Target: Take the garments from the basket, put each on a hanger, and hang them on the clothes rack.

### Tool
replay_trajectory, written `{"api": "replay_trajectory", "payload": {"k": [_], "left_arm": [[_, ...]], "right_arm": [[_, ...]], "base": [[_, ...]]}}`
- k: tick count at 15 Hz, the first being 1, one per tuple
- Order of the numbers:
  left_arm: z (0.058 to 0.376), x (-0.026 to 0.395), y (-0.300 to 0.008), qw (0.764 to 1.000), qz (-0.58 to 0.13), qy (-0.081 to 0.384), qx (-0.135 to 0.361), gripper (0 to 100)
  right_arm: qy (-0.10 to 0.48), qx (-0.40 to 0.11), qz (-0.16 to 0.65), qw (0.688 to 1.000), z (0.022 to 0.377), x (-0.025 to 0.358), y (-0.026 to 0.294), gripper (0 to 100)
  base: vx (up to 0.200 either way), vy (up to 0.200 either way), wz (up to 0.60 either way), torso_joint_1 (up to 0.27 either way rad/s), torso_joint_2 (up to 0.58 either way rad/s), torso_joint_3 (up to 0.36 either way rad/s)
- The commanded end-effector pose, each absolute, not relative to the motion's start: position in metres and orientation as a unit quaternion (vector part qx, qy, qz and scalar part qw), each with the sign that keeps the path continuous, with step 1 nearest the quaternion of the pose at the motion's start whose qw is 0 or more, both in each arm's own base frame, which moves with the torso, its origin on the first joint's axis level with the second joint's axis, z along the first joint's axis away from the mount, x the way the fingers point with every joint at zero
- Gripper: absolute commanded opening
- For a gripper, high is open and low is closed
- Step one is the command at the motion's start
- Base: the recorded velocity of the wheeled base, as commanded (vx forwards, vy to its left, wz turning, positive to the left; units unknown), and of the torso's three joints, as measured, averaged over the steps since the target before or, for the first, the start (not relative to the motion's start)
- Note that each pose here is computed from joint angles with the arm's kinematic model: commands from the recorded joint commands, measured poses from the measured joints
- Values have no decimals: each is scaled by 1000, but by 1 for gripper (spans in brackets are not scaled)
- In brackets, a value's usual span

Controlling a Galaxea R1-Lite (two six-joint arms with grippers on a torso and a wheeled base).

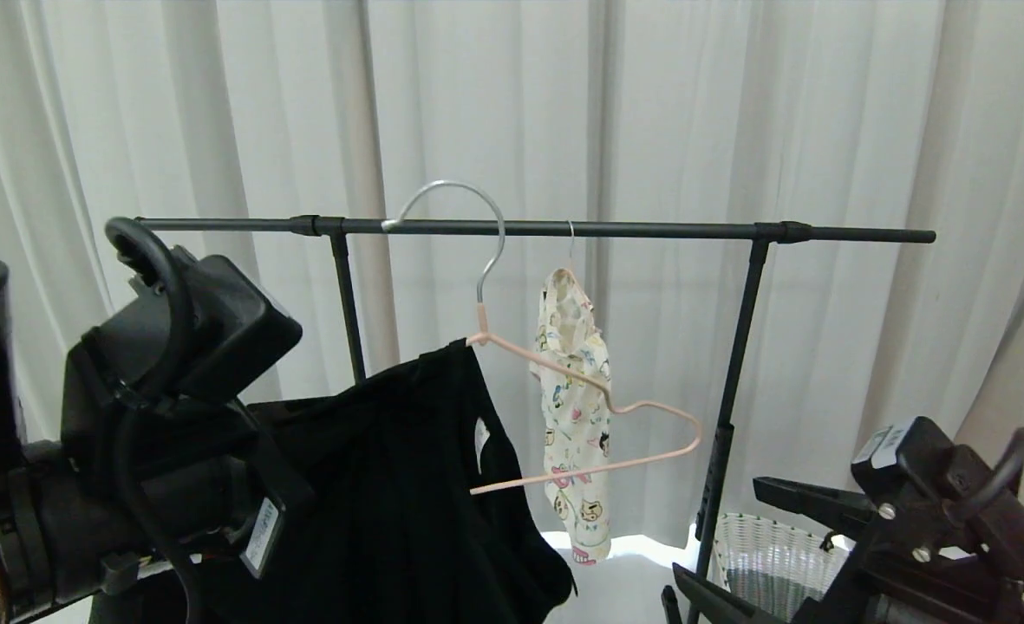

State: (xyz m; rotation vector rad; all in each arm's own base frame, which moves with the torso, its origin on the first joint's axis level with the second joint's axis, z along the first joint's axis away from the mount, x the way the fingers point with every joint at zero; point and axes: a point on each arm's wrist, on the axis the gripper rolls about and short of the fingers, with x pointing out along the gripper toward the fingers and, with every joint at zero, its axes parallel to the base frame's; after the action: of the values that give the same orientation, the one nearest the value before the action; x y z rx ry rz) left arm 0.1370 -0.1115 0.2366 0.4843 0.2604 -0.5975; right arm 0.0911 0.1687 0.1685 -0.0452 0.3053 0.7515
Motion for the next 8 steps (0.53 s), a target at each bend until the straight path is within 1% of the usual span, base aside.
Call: {"api": "replay_trajectory", "payload": {"k": [1, 2, 4, 8], "left_arm": [[246, 139, -112, 923, -288, 113, 229, 0], [250, 139, -113, 924, -288, 106, 227, 0], [254, 140, -114, 926, -287, 101, 224, 0], [258, 140, -114, 929, -286, 97, 215, 0]], "right_arm": [[171, -15, 359, 917, 164, 103, 193, 100], [186, -2, 353, 917, 160, 109, 205, 100], [193, 20, 350, 916, 162, 119, 226, 100], [191, 24, 352, 916, 163, 129, 249, 100]], "base": [[0, 0, 0, 0, 0, 0], [0, 0, 0, 0, 0, 0], [0, 0, 0, 0, 0, 0], [0, 0, 0, 0, 0, 0]]}}
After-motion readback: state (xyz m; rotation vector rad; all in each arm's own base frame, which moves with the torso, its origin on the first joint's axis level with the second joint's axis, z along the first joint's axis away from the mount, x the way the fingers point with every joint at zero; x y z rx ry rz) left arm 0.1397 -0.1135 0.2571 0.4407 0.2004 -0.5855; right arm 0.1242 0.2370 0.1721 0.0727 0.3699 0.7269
